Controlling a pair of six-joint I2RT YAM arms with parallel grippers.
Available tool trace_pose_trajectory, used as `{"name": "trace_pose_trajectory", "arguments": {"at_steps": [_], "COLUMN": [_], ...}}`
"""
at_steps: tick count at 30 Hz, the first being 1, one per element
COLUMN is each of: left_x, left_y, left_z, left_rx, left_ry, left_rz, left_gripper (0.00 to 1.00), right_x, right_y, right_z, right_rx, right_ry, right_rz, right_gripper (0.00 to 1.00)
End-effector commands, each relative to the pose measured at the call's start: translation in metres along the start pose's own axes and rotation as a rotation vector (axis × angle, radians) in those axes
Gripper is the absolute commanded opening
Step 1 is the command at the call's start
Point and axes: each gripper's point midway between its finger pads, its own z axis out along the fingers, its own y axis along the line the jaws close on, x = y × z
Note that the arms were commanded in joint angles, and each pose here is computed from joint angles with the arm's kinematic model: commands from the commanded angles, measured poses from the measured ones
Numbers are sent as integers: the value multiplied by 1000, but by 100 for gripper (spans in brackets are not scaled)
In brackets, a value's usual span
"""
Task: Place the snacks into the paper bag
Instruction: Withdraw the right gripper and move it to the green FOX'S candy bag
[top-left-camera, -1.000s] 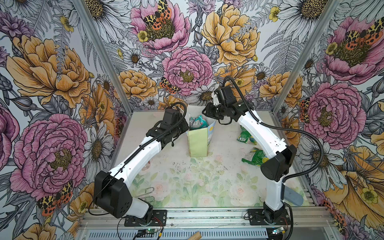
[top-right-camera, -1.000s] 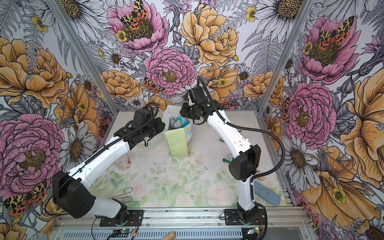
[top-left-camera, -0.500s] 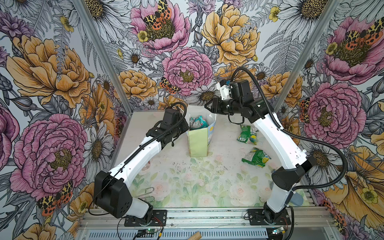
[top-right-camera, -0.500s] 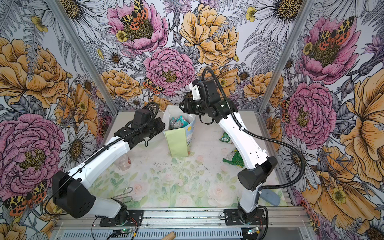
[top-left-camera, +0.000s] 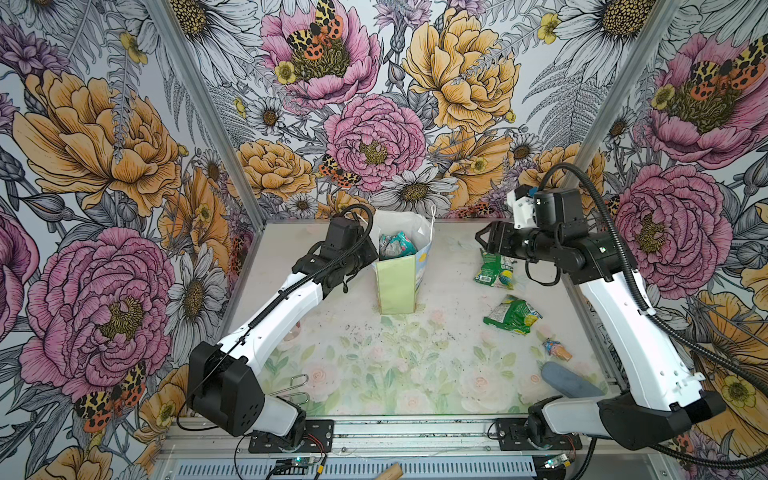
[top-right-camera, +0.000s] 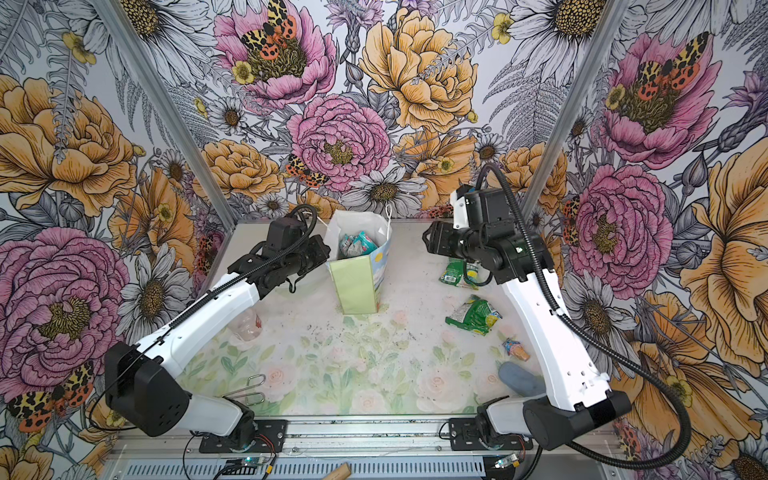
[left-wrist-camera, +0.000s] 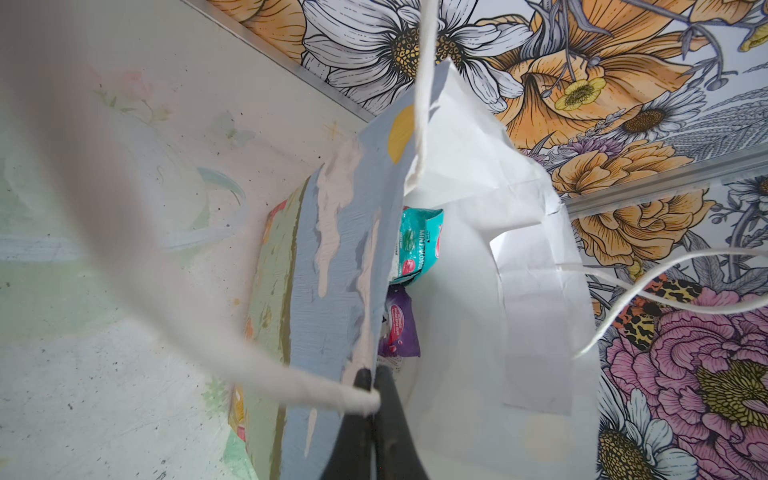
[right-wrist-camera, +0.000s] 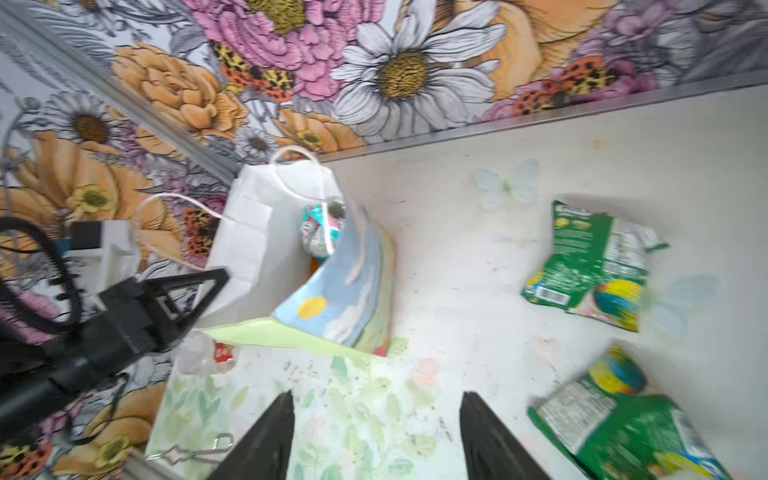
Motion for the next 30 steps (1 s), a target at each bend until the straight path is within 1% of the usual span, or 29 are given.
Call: {"name": "trace_pose_trajectory", "arguments": {"at_steps": [1,5,8,12,19,24,30], "left_x": [-5,-4,-2,-1,-3,-2,-1], "left_y": [-5,-5,-5,-4,-5,-3,-2], "left_z": [0,6,10,12,11,11,11], "left_rx": [25,25,25,24,26,22,21], "left_ry": [-2,11,22,26,22,21,24], "left_rz": [5,7,8,7,6,4,2], "left_gripper": [0,0,0,0,0,0,0], "right_x": [30,76,106,136,167,177,187], "right_y": [-48,-88,-109,-127,-155,-173,-189], "right_z": [-12,-6,-1,9,35,48,56], "right_rx": [177,293,348,379,369,346,336], "right_ry": [39,140,181,221,273,262,261], "right_rz": [65,180,267,358,533,641,704], "right_gripper": [69,74,80,86,88,89,89]}}
